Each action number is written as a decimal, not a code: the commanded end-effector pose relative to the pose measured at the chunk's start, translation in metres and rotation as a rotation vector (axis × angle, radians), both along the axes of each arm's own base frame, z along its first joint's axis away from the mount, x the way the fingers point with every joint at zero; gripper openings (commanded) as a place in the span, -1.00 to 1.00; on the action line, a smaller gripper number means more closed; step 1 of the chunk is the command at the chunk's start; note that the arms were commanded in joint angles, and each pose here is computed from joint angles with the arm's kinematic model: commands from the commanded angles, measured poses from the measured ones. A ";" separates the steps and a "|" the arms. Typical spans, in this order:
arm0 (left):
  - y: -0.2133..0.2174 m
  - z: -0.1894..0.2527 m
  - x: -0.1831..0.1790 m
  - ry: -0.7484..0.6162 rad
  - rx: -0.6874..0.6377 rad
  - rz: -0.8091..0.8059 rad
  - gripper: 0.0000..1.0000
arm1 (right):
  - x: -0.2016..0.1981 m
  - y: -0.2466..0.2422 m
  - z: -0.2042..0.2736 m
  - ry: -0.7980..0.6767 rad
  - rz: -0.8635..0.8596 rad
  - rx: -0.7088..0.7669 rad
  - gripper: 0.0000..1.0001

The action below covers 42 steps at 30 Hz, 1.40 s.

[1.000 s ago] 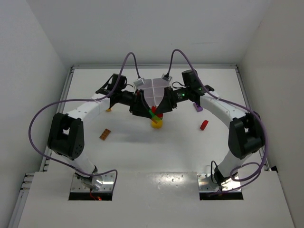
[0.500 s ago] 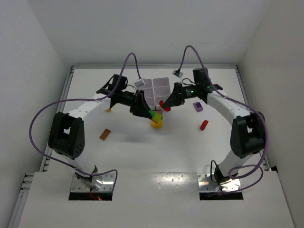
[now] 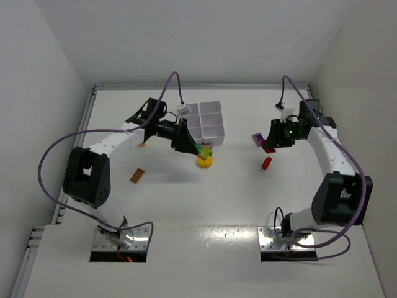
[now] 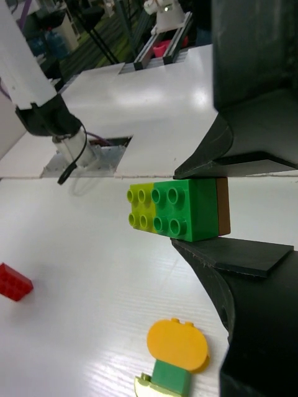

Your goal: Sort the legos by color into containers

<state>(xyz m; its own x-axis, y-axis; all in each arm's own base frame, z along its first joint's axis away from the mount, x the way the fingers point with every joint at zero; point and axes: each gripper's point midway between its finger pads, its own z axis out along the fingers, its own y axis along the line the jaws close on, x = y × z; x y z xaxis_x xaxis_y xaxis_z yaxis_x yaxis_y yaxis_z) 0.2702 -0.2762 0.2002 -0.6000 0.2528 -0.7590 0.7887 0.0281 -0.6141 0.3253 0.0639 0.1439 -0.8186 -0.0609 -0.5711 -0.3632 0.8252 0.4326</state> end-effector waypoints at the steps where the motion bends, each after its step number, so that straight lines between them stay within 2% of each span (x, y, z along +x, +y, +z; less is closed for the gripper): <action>1: 0.004 0.008 0.008 -0.101 0.013 0.040 -1.00 | -0.032 -0.044 -0.029 0.119 -0.111 -0.260 -1.00; 12: 0.007 0.012 0.021 -0.134 0.040 0.092 -1.00 | -0.031 -0.095 -0.067 0.231 -0.337 -0.487 -1.00; 15: 0.008 0.012 0.022 -0.136 0.046 0.099 -1.00 | -0.027 -0.098 -0.077 0.259 -0.383 -0.491 -1.00; 21: 0.007 0.014 0.026 -0.138 0.050 0.108 -1.00 | -0.023 -0.092 -0.100 0.334 -0.368 -0.478 -1.00; 25: 0.007 0.016 0.029 -0.148 0.052 0.115 -1.00 | -0.024 -0.090 -0.111 0.387 -0.359 -0.467 -0.90; 29: 0.005 0.013 0.033 -0.140 0.056 0.115 -1.00 | -0.021 -0.087 -0.120 0.413 -0.343 -0.472 -0.71; 30: 0.005 0.016 0.034 -0.148 0.052 0.115 -1.00 | -0.021 -0.087 -0.120 0.413 -0.343 -0.472 -0.58; 32: 0.005 0.016 0.034 -0.148 0.052 0.115 -1.00 | -0.022 -0.089 -0.126 0.439 -0.339 -0.482 -0.48; 36: 0.005 0.012 0.035 -0.140 0.056 0.115 -1.00 | -0.022 -0.089 -0.126 0.439 -0.339 -0.482 0.20; 37: 0.005 0.012 0.035 -0.140 0.056 0.115 -1.00 | -0.020 -0.089 -0.126 0.430 -0.342 -0.482 0.29; 39: 0.005 0.012 0.035 -0.140 0.056 0.115 -1.00 | -0.020 -0.089 -0.126 0.430 -0.342 -0.482 0.41; 42: 0.004 0.009 0.036 -0.131 0.059 0.114 -1.00 | -0.012 -0.090 -0.116 0.389 -0.340 -0.483 0.44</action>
